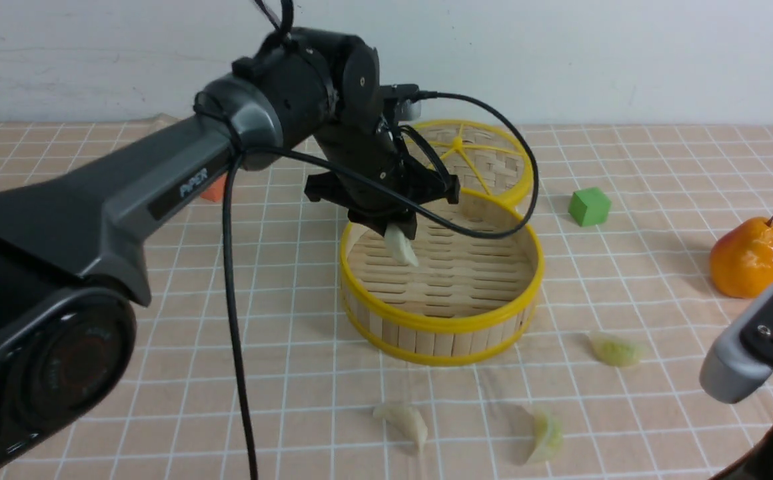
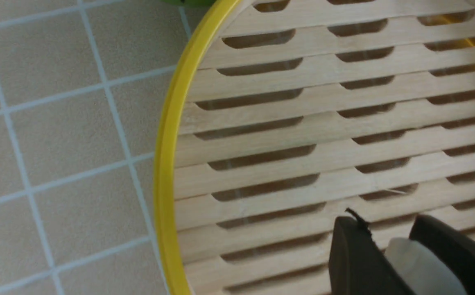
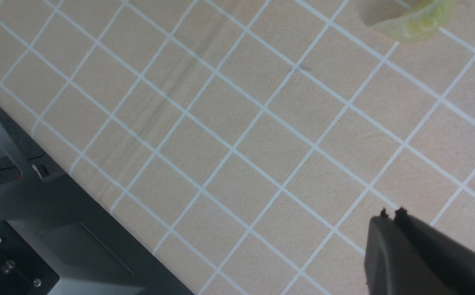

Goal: Put the dumplings into the steamer on the table with the brown tablecloth.
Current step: 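Place the dumpling into the bamboo steamer basket with the left gripper, then reach for and grasp a dumpling on the table with the left gripper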

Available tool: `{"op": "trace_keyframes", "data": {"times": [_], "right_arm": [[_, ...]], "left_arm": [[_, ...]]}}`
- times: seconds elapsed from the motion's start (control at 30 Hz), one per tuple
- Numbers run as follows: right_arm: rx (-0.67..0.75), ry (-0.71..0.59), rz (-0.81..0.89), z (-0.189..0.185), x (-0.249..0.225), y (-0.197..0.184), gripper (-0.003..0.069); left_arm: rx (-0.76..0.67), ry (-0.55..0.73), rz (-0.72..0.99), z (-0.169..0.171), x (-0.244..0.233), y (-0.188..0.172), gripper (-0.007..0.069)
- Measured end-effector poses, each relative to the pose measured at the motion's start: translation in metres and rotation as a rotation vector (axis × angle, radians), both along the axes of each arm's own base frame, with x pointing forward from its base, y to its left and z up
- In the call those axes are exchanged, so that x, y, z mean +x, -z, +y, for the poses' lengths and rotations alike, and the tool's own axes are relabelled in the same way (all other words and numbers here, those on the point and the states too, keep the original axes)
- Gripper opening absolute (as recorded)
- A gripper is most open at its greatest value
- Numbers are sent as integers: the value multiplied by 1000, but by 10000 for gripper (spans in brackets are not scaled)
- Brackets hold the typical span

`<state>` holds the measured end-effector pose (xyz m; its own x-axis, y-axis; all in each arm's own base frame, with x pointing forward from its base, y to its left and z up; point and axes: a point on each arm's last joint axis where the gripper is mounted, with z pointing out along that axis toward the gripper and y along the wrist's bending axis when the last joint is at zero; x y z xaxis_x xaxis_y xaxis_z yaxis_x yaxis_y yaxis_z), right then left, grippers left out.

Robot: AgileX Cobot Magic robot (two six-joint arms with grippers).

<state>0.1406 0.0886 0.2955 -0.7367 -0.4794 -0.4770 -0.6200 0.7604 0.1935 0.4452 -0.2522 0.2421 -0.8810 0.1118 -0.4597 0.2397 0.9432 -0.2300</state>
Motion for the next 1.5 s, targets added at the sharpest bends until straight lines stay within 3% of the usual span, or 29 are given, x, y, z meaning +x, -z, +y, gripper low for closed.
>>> {"op": "trace_keyframes", "data": {"times": [0.17, 0.27, 0.37, 0.57, 0.8, 0.9, 1.03, 1.23, 1.33, 1.5], "right_arm": [[0, 0, 0, 0, 0, 0, 15], [0, 0, 0, 0, 0, 0, 19], [0, 0, 1, 0, 0, 0, 22], [2, 2, -5, 0, 0, 0, 27], [17, 15, -37, 1, 3, -2, 34], [21, 19, -44, 1, 4, -2, 39], [22, 19, -43, 1, 4, -2, 42], [26, 17, -56, 0, 1, -5, 50], [36, 15, -89, -3, -6, -10, 53], [72, 12, -179, -11, -25, -26, 55]], "left_arm": [[15, -4, 6, -3, 8, 22, 162], [35, -2, -11, -2, 10, 24, 202], [48, -3, -17, 1, 8, 17, 333], [47, 21, -53, 13, -11, -40, 493], [-14, 70, -138, 35, -60, -133, 519], [10, 97, -122, 41, -87, -148, 520], [71, 151, -80, 34, -116, -140, 521], [217, 246, 112, 1, -160, -79, 521], [223, 203, 176, -5, -169, -57, 521], [112, 19, 180, -10, -164, -30, 521]]}}
